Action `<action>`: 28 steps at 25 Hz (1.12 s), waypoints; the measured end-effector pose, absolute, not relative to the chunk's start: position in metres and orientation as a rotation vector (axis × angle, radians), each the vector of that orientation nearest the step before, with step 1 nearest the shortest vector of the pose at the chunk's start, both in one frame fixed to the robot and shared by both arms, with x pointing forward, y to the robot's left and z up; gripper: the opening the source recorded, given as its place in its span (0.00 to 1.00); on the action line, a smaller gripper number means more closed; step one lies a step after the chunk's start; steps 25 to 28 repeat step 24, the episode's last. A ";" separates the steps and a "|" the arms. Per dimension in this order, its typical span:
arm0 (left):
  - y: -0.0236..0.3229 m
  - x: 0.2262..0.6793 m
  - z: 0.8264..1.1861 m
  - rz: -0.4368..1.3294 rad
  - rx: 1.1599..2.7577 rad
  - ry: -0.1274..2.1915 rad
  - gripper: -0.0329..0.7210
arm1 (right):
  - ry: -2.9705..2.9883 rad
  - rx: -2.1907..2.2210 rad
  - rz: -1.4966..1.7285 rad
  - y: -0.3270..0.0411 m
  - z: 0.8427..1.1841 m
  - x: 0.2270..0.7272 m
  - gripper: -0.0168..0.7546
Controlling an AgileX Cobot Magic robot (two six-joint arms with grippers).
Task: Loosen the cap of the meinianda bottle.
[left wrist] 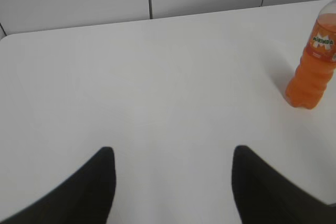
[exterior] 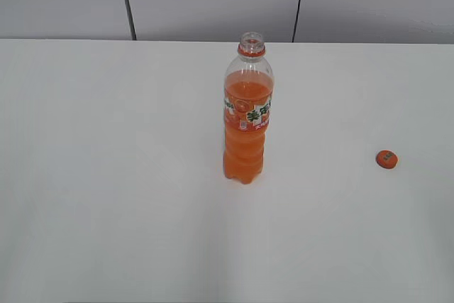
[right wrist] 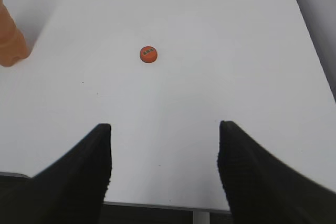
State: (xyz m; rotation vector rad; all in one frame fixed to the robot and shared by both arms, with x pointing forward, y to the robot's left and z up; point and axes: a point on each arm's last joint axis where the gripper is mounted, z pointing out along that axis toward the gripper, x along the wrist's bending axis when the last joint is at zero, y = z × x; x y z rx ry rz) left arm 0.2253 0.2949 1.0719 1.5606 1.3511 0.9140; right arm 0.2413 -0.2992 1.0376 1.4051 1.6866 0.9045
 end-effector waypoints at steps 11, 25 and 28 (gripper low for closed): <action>0.295 0.225 1.072 0.914 1.561 1.351 0.62 | 1.687 1.405 0.904 -0.299 1.038 0.241 0.64; 0.295 0.225 1.072 0.914 1.561 1.351 0.62 | 1.686 1.405 0.905 -0.299 1.038 0.241 0.64; 0.295 0.225 1.072 0.914 1.561 1.351 0.62 | 1.686 1.405 0.905 -0.299 1.038 0.241 0.64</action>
